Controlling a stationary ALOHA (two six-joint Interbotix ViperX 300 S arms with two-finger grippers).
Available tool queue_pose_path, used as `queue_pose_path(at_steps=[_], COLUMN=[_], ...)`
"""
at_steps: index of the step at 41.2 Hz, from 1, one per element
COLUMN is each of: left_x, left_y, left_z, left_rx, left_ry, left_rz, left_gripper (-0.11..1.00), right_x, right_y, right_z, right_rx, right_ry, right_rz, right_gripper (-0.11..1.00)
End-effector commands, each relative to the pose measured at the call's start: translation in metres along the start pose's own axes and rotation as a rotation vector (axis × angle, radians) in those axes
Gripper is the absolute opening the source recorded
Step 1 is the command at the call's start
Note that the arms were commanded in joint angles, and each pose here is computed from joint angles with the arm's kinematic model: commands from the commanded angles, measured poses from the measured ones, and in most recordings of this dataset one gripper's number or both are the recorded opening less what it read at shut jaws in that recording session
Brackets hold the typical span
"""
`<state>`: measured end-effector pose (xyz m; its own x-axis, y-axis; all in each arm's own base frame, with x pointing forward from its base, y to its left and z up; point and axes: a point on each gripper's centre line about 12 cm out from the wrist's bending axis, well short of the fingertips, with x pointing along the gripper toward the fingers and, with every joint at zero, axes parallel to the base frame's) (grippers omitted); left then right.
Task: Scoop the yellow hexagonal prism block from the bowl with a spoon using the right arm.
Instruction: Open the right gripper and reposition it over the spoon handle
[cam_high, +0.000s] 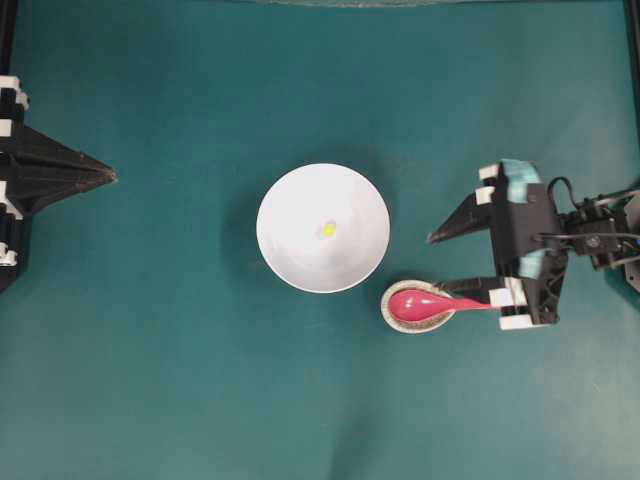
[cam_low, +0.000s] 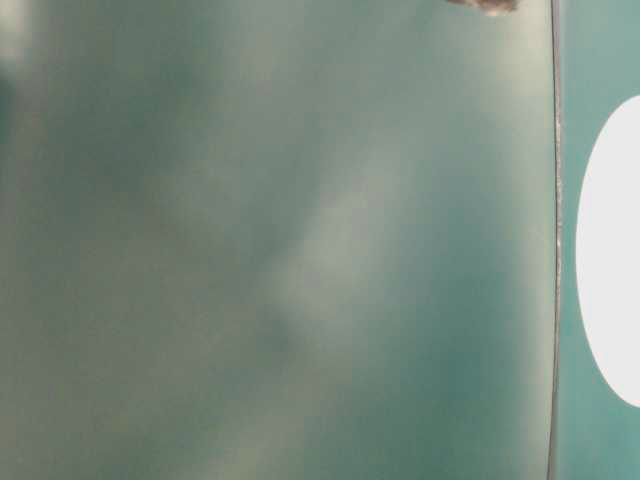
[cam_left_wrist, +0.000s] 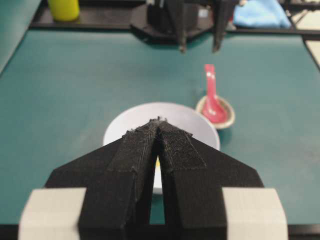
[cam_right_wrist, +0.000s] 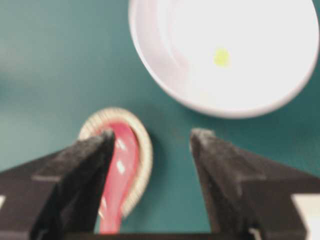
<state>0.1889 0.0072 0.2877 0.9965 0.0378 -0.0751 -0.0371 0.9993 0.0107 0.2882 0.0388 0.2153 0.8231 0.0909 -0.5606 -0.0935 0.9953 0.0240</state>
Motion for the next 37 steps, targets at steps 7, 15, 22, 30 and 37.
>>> queue_pose_path(at_steps=[7, 15, 22, 30, 37], left_x=[0.001, 0.002, 0.002, 0.002, 0.002], left_y=[0.001, 0.001, 0.001, 0.001, 0.001], left_z=[0.009, 0.009, 0.008, 0.008, 0.008], left_rx=[0.001, 0.001, 0.001, 0.001, 0.003], left_ry=[-0.025, -0.025, -0.021, -0.02, -0.02], left_rz=[0.003, 0.003, 0.003, 0.003, 0.003], left_gripper=[0.01, 0.01, 0.01, 0.01, 0.01], right_x=[-0.005, -0.006, -0.002, 0.007, 0.015], right_y=[0.01, 0.009, 0.006, 0.002, -0.004], right_z=[-0.004, -0.022, -0.038, -0.06, -0.08], right_rx=[0.016, 0.066, 0.122, 0.185, 0.228], right_ry=[-0.255, -0.309, -0.335, -0.372, -0.395], right_rz=[0.113, 0.138, 0.14, 0.129, 0.092], right_gripper=[0.63, 0.63, 0.62, 0.6, 0.6])
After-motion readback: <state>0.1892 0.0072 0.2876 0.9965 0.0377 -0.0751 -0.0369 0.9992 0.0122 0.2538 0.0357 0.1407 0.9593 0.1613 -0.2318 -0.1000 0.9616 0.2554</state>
